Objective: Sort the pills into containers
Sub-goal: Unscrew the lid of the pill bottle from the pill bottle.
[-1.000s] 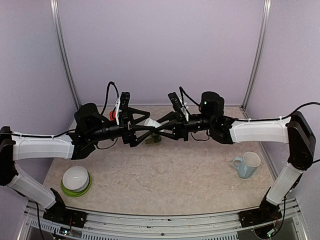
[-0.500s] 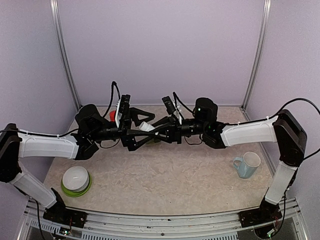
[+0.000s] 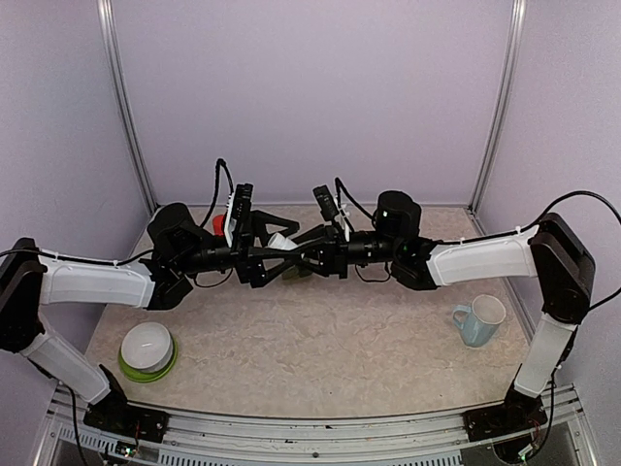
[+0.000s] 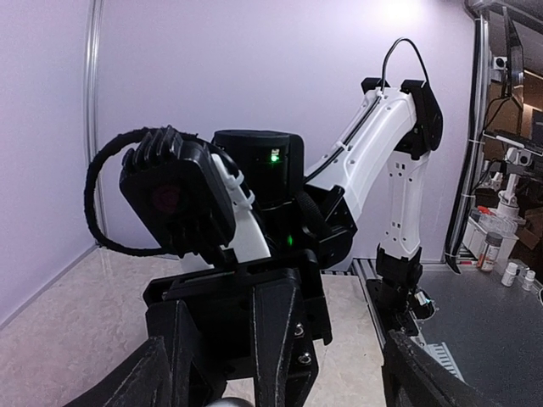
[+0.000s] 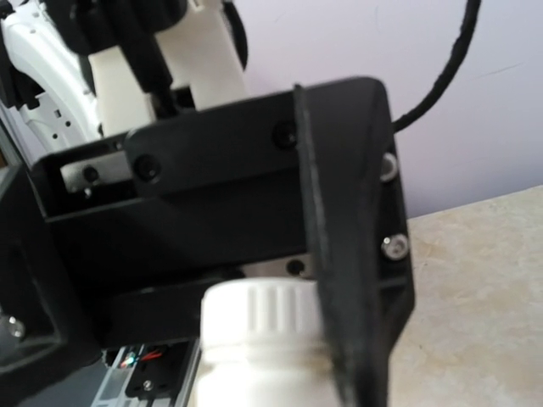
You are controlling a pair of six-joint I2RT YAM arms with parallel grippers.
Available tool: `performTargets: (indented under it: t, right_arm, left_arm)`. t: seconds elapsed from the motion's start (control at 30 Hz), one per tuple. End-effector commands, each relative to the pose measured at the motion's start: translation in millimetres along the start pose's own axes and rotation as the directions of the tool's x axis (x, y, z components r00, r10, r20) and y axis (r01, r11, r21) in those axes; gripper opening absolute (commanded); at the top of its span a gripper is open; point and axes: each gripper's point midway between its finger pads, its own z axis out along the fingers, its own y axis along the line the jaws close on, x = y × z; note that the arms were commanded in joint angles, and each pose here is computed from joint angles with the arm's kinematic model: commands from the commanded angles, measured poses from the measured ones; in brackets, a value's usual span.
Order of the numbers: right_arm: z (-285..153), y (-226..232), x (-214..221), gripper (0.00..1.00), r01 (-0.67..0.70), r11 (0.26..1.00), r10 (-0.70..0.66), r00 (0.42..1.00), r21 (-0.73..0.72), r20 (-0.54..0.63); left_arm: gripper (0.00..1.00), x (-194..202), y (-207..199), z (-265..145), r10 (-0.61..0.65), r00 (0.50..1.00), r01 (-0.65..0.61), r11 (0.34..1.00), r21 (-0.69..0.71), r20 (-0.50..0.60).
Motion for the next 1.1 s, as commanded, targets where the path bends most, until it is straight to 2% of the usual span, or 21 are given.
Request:
performTargets:
  t: [0.0,0.4,0.63,0.77,0.87,1.07]
  right_arm:
    - [-11,-17,-17,0.06,0.006,0.994,-0.012,0.998,0.108,0.055]
    - [-27,-28,-30,0.06,0.009,0.985,-0.024,0.996,0.171,0.083]
    - [-28,-23,-33,0.05,0.025,0.99,-0.037,0.996,0.142,0.084]
    - [-26,-14,-35,0.05,0.041,0.995,-0.049,0.995,0.089,0.086]
    - [-25,-9,-34,0.05,0.046,0.998,-0.05,0.995,0.053,0.084]
    - [-24,-1,-30,0.05,0.05,0.999,-0.05,0.996,0.004,0.074]
  left_arm:
    - [0.83,1,-6,-3,0.009,1.0,-0.009,1.0,0.009,-0.001]
    - [0.83,6,-5,-10,0.025,0.999,-0.027,0.999,-0.038,-0.04]
    - [0.84,8,-4,-12,0.025,0.998,-0.028,0.998,-0.054,-0.053]
    - [0.89,9,3,-11,0.019,0.998,-0.024,0.996,-0.088,-0.056]
    - [0.98,8,14,-11,0.007,0.999,-0.015,0.99,-0.14,-0.054]
    - [0.99,2,22,-11,-0.005,0.999,0.0,0.987,-0.163,-0.033]
